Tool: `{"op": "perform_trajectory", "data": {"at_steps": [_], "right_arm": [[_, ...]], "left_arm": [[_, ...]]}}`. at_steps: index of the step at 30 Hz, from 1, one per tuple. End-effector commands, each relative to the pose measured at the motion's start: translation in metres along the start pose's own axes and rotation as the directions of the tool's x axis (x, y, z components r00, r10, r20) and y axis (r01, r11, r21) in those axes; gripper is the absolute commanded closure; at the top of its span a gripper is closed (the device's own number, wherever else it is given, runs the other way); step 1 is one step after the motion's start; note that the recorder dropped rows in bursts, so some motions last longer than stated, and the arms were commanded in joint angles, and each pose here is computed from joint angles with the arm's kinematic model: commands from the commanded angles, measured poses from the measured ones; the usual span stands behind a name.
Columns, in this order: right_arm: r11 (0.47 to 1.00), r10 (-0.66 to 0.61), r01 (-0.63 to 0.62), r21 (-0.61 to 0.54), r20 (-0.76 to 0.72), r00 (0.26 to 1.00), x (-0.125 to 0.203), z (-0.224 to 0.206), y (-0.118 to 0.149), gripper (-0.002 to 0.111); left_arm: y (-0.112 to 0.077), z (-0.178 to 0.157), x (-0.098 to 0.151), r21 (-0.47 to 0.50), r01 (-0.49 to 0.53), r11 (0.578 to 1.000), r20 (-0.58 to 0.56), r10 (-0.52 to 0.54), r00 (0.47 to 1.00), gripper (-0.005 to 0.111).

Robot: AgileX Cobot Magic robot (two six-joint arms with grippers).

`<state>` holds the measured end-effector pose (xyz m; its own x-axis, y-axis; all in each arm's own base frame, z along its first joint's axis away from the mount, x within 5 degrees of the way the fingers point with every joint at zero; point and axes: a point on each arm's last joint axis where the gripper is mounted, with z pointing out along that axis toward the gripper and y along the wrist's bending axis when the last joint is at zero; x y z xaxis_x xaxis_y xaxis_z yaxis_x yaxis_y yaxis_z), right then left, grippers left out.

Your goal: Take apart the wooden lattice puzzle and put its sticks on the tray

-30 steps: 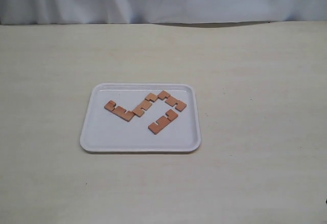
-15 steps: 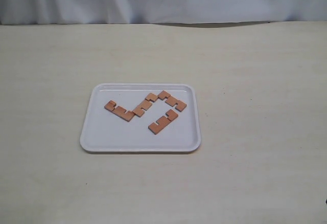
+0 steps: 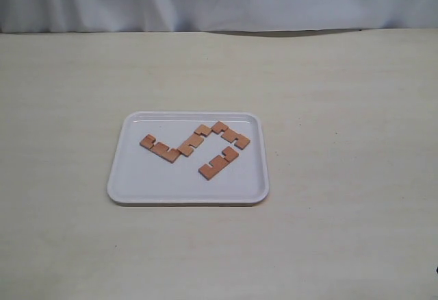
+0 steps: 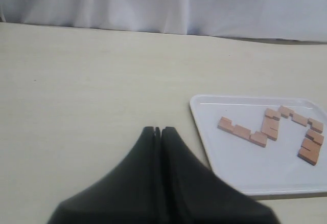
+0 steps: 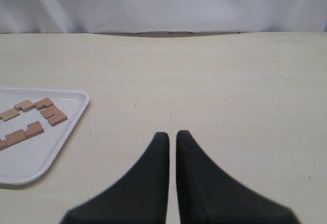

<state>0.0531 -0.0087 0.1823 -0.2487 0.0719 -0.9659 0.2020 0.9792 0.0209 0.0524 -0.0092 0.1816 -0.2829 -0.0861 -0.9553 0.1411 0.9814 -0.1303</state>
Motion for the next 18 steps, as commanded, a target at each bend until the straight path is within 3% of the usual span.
{"op": "perform_trajectory", "data": {"at_steps": [1, 18], "right_arm": [[1.0, -0.005, 0.005, 0.002, 0.01, 1.0, -0.0003, -0.0002, -0.0002, 0.104], [1.0, -0.005, 0.005, 0.002, 0.01, 1.0, -0.0003, -0.0002, -0.0002, 0.104]], "left_arm": [[0.0001, 0.0001, -0.0007, -0.001, -0.003, 1.0, 0.012, 0.003, 1.0, 0.107], [0.0002, 0.0001, -0.0005, -0.002, -0.005, 1.0, 0.011, 0.005, 1.0, 0.107]]}}
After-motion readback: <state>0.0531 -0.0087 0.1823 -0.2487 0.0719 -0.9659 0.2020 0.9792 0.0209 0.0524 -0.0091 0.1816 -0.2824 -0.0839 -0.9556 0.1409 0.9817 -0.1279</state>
